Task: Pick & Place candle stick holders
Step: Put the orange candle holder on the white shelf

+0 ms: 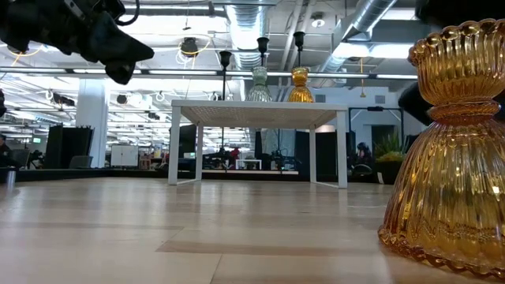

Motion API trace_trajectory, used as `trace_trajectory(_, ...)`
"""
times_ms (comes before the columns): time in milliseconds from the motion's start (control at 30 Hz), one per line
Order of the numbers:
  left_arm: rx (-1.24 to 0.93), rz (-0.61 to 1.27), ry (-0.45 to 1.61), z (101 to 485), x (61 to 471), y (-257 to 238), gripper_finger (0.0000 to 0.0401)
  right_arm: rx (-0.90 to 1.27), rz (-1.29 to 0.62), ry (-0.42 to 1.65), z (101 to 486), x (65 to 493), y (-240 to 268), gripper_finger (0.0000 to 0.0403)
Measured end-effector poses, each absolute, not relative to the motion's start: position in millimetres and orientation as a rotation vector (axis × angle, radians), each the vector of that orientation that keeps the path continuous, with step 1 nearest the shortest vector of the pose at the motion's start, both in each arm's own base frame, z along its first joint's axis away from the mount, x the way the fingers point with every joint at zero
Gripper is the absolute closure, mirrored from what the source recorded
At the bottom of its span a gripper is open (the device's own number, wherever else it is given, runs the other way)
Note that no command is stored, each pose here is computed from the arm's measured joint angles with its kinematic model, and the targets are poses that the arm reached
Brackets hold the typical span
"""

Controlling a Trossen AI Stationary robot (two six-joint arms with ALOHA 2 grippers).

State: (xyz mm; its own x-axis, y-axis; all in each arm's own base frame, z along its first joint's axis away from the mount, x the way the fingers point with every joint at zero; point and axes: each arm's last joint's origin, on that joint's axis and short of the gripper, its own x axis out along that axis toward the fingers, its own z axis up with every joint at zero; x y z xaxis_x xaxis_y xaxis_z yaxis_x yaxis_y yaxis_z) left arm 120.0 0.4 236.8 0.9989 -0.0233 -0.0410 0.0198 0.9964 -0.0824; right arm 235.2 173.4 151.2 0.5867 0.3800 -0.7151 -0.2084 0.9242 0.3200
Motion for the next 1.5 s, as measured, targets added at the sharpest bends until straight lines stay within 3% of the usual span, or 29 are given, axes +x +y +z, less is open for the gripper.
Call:
trace_trajectory(100, -0.112, -0.021, 0.050, 236.0, 121.3, 0.4, 0.0394, 0.211, 0.375, 0.862, 156.9, 245.0, 189.9, 0.0398)
trace_trajectory(400, -0.120, -0.017, 0.116, 229.1, 130.7, 0.5, 0.0393, 0.216, 0.464, 0.902, 168.4, 265.8, 227.8, 0.0401)
trace_trajectory(700, -0.122, -0.012, 0.196, 219.9, 141.2, 0.6, 0.0395, 0.216, 0.423, 0.918, 183.6, 276.4, 228.2, 0.0402)
trace_trajectory(1067, -0.122, -0.012, 0.200, 218.8, 144.6, 0.7, 0.0394, 0.305, 0.395, 0.988, 136.8, 293.4, 234.6, 0.0403)
trace_trajectory(1500, -0.122, -0.012, 0.193, 219.4, 144.7, 0.6, 0.0395, 0.215, 0.253, 0.857, 135.8, 318.1, 207.7, 0.0403)
